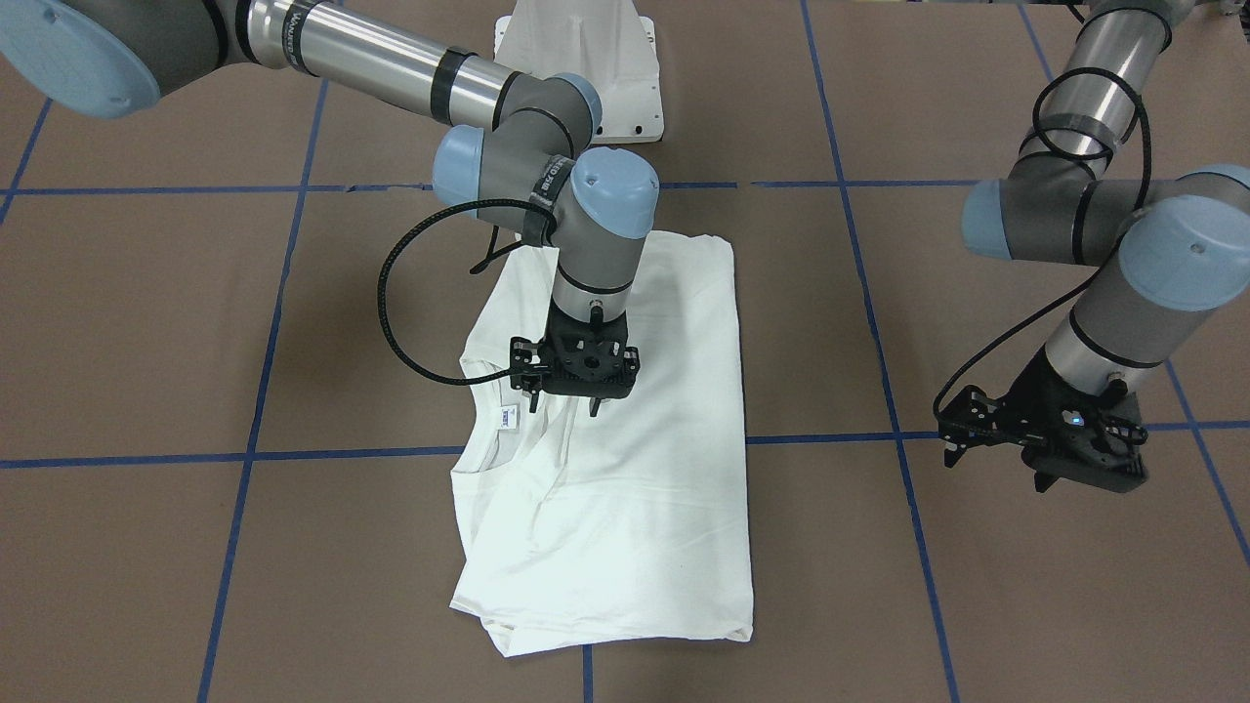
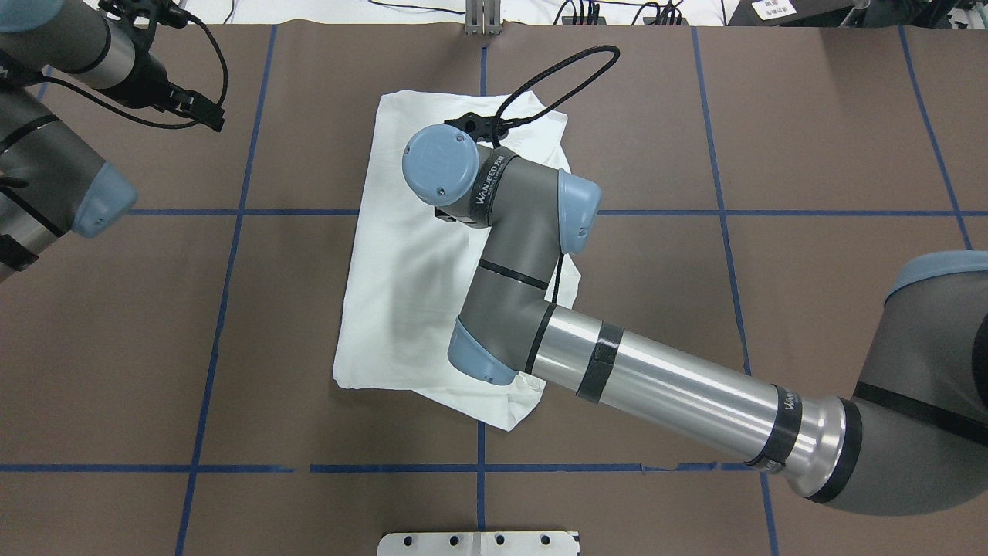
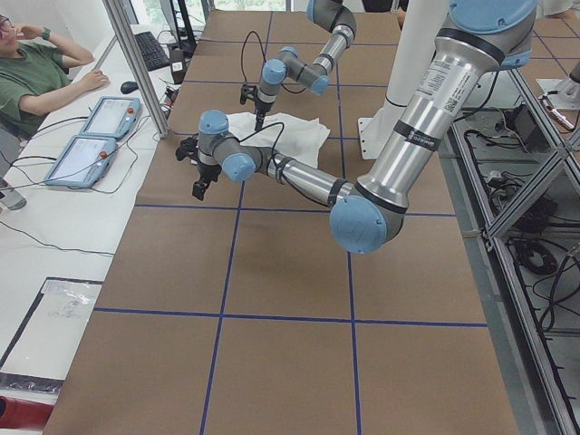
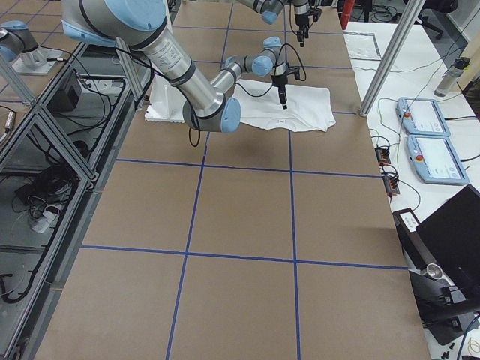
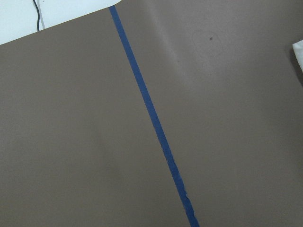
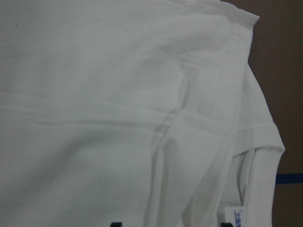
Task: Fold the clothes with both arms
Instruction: 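Raise the right gripper off the shirt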
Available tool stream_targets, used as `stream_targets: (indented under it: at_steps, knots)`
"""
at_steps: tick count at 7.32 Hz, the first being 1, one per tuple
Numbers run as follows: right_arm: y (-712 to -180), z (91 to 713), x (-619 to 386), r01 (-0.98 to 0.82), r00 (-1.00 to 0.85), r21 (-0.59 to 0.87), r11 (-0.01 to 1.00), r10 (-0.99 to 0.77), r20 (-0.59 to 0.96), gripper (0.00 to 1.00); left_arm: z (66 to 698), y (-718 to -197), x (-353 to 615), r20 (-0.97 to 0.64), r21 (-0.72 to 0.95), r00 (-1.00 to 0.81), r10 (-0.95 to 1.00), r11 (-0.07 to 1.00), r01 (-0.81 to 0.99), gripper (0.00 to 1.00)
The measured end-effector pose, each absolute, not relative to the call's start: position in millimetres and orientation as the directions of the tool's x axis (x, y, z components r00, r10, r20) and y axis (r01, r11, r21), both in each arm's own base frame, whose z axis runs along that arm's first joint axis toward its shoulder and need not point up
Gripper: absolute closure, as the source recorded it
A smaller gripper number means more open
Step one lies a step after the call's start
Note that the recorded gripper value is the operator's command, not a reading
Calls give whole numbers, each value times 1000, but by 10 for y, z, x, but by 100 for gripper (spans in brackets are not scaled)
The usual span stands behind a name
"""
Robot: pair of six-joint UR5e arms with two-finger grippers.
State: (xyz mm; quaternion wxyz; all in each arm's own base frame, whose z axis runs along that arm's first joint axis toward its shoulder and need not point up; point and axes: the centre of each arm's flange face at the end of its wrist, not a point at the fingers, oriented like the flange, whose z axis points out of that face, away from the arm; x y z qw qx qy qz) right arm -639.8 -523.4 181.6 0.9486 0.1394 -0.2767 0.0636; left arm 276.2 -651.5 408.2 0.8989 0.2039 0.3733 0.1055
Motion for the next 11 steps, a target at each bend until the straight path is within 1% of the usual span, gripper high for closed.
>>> stream_targets:
  at_steps: [1, 2, 3, 7, 9, 10, 11]
  knots:
    - [-5194, 1860, -6423, -186, 848, 228, 956, 39, 529, 46, 4085, -6514, 2762, -628, 445, 699, 342, 895, -38, 0]
    - [-5173, 1886, -6425, -176, 858, 226, 958, 37, 513, 69, 4086, -6513, 2763, -629, 444, 698, 342, 895, -38, 0]
    - [-5164, 1900, -6417, -169, 865, 225, 960, 35, 501, 100, 4089, -6513, 2763, -629, 444, 699, 341, 895, -38, 0]
    - [-5154, 1961, -6356, -164, 876, 226, 960, 37, 480, 100, 4088, -6513, 2763, -629, 444, 698, 342, 895, -38, 0]
    - [-5082, 2213, -6107, -132, 890, 250, 959, 4, 456, 100, 4085, -6512, 2763, -629, 445, 698, 342, 895, -38, 0]
    - [-5033, 2390, -5965, -103, 898, 278, 955, -31, 438, 2, 4085, -6512, 2763, -629, 445, 698, 343, 895, -38, 0]
    - [-5008, 2512, -5877, -81, 904, 299, 951, -57, 425, 0, 4084, -6512, 2763, -629, 445, 698, 343, 895, -38, 0]
